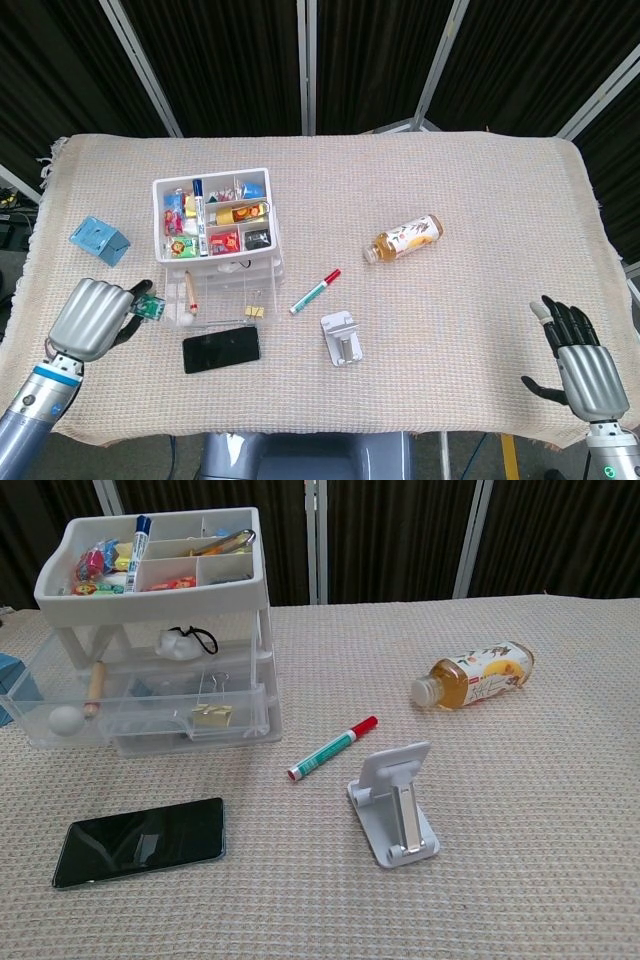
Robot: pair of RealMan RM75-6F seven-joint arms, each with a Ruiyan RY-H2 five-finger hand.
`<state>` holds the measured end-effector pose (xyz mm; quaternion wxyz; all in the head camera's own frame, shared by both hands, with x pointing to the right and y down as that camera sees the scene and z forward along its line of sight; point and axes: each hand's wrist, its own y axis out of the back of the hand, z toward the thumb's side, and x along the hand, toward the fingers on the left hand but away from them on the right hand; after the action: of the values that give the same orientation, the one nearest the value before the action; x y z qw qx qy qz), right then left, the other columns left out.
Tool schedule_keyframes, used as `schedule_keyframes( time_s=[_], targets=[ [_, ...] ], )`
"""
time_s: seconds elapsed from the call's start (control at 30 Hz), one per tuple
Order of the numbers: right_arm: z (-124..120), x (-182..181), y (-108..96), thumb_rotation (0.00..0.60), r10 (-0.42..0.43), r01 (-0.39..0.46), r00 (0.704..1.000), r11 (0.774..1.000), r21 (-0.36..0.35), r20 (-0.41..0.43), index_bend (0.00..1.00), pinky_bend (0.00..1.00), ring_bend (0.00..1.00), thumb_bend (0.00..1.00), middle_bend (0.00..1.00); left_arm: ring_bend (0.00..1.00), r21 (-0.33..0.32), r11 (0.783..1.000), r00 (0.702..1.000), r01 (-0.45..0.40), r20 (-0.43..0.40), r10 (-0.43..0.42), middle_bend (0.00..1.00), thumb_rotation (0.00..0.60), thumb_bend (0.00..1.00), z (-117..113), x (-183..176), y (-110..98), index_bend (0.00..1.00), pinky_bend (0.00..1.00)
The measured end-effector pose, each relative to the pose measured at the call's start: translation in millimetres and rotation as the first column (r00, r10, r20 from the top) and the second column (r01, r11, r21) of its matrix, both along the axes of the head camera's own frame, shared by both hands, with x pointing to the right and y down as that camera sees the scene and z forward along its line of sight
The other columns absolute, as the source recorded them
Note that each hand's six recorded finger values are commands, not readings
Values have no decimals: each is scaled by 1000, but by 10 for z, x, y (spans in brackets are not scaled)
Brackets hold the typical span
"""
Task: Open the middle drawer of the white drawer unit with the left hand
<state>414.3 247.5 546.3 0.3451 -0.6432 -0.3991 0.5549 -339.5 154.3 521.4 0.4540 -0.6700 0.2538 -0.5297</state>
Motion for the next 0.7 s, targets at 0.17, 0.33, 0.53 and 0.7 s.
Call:
schedule_keyframes(
  time_s=[0.17,0.33,0.53,0.7],
  targets=[
    [19,-9,4,600,-3,3,1000,1000,-5,-5,0,0,0,0,0,957,-18,1000,999,22,28,-21,996,600,462,173,-358,138,501,835],
    [3,-26,10,600,-7,7,1000,1000,0,-2,0,0,0,0,0,957,-56,997,998,48,38,-46,996,600,460,402,-544,263,485,834],
    [14,-25,20,600,-9,9,1000,1000,-6,-4,0,0,0,0,0,957,-90,994,996,69,63,-64,981,600,454,726,-627,376,448,834],
    [26,-36,24,600,-13,13,1000,1000,-8,-7,0,0,0,0,0,955,-127,987,994,94,73,-85,966,600,454,1041,-642,463,437,834]
  ],
)
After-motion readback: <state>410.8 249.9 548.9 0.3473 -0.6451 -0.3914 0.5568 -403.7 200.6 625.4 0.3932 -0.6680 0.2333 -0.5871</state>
